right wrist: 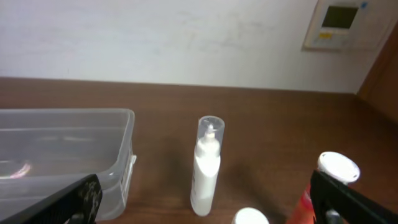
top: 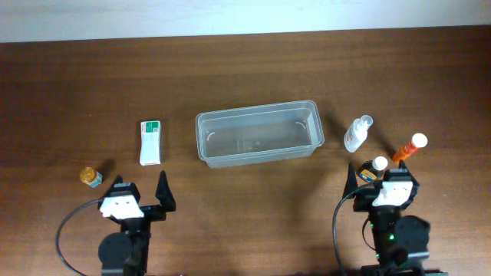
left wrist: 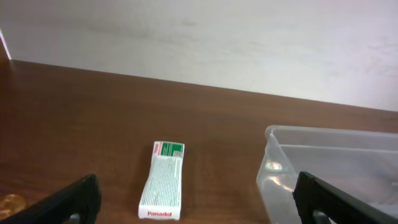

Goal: Pack container
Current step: 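Move right gripper to the white dropper bottle and grasp it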

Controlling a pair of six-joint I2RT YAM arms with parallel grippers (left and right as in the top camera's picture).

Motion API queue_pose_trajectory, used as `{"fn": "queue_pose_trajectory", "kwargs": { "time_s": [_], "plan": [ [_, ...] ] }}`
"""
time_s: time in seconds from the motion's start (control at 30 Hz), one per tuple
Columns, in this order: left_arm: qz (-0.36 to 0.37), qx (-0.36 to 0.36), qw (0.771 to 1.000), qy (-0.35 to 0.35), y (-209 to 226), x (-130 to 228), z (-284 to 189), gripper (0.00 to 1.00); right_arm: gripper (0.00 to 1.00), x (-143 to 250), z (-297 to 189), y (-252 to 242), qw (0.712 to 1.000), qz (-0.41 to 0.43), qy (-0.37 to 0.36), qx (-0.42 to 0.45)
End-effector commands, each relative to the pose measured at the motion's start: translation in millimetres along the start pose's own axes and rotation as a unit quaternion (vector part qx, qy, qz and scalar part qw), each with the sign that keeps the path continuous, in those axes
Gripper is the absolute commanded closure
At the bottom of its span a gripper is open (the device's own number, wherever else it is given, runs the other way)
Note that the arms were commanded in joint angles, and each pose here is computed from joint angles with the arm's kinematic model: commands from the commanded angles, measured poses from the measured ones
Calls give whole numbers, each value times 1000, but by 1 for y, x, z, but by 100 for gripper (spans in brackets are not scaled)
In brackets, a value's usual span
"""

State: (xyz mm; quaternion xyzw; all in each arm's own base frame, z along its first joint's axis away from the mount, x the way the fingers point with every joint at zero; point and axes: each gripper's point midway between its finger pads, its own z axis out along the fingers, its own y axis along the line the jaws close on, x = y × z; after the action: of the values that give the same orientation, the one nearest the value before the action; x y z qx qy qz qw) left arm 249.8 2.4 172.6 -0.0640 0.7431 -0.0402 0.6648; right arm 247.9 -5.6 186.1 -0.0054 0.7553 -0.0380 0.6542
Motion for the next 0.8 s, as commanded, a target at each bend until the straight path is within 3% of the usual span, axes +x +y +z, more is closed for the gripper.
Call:
{"fn": "queue_pose_trajectory", "kwargs": {
  "time_s": [0.0, 0.27, 0.5, 0.77],
  "plan": [
    [-4, -6, 1000, -4, -2, -28, 2, 0, 1, -31, 4, -3, 1000, 4, 10, 2],
    [-1, -17, 997, 71, -8, -60, 38, 1, 2, -65, 39, 3, 990, -6, 142, -18],
    [1, -32, 975, 220, -14, -66, 71, 0, 2, -98, 64, 2, 970, -14, 243, -20],
    [-17, 22, 950, 312, -41, -71, 97, 0, 2, -78, 84, 7, 936, -19, 351, -31]
  ]
}}
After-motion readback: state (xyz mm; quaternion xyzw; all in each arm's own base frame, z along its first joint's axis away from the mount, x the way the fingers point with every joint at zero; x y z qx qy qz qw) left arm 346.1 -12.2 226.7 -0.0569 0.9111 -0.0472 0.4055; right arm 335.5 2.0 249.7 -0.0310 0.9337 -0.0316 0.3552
